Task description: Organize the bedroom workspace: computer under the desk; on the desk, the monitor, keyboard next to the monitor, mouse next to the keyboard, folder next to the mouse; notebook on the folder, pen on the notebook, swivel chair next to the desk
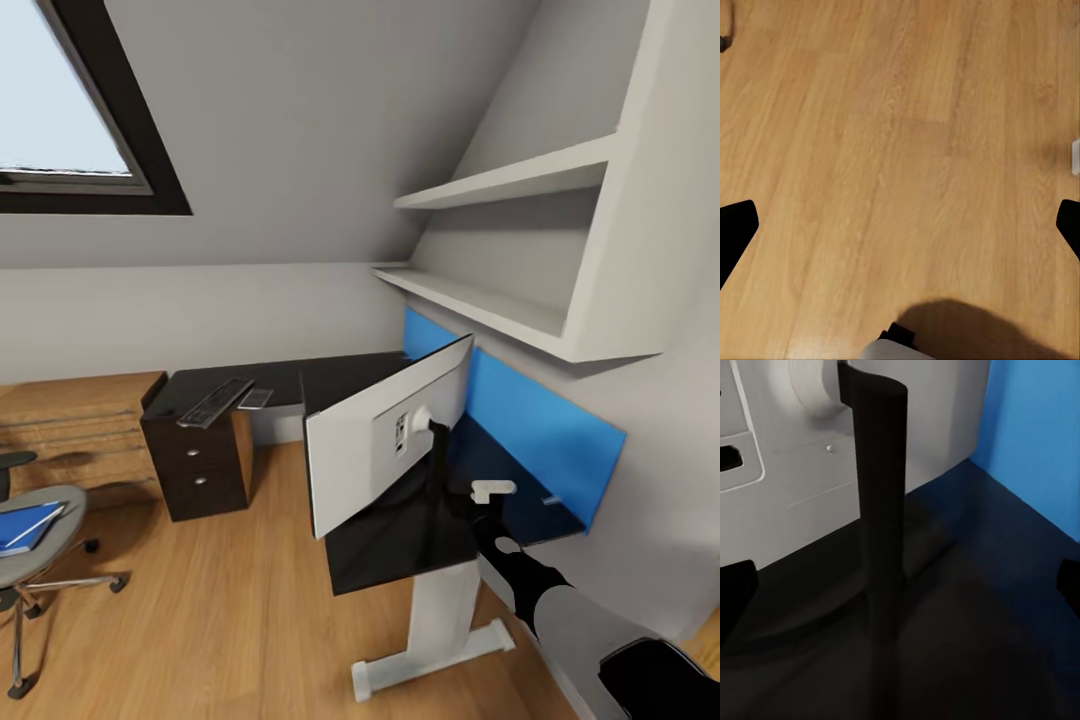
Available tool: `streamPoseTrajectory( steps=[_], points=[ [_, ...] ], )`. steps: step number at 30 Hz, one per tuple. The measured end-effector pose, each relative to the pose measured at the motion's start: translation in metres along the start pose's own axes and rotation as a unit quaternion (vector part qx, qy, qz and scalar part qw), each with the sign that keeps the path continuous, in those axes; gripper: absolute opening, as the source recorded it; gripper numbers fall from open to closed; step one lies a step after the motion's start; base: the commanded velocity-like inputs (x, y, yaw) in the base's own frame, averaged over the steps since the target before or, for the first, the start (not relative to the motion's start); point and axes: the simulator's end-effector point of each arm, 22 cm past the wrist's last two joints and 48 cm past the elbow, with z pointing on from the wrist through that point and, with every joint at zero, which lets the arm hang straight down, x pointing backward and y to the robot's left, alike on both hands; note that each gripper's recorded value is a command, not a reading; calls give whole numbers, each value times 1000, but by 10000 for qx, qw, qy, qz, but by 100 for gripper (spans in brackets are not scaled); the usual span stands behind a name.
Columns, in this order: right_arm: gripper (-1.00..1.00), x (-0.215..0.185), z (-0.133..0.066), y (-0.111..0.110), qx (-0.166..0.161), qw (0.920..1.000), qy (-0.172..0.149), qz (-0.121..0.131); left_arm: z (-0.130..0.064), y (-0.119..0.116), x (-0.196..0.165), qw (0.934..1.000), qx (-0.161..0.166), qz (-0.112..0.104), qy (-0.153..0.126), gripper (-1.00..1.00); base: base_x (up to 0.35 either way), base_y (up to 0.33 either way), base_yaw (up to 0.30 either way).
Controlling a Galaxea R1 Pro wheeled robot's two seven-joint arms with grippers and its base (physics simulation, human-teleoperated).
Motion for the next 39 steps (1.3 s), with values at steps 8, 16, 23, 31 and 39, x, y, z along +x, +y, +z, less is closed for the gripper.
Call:
streamPoseTrajectory(
  steps=[8,16,23,31,39],
  points=[
    [100,0,0,0,-1,10000,0,7,0,0,0,10000,-6,0,1,100,193,-27,0],
    [100,0,1,-1,10,10000,-5,8,0,0,1,10000,-12,1,7,100,45,-39,0],
    [100,0,0,-1,8,10000,-3,0,0,0,1,10000,-12,0,6,100,43,22,0],
    [100,0,1,-1,13,10000,-4,1,-1,-4,0,10000,33,-3,-6,100,99,34,0],
    [100,3,3,-1,18,10000,-6,-3,3,-24,-33,9990,205,-225,-327,100,4,1,0]
  ],
)
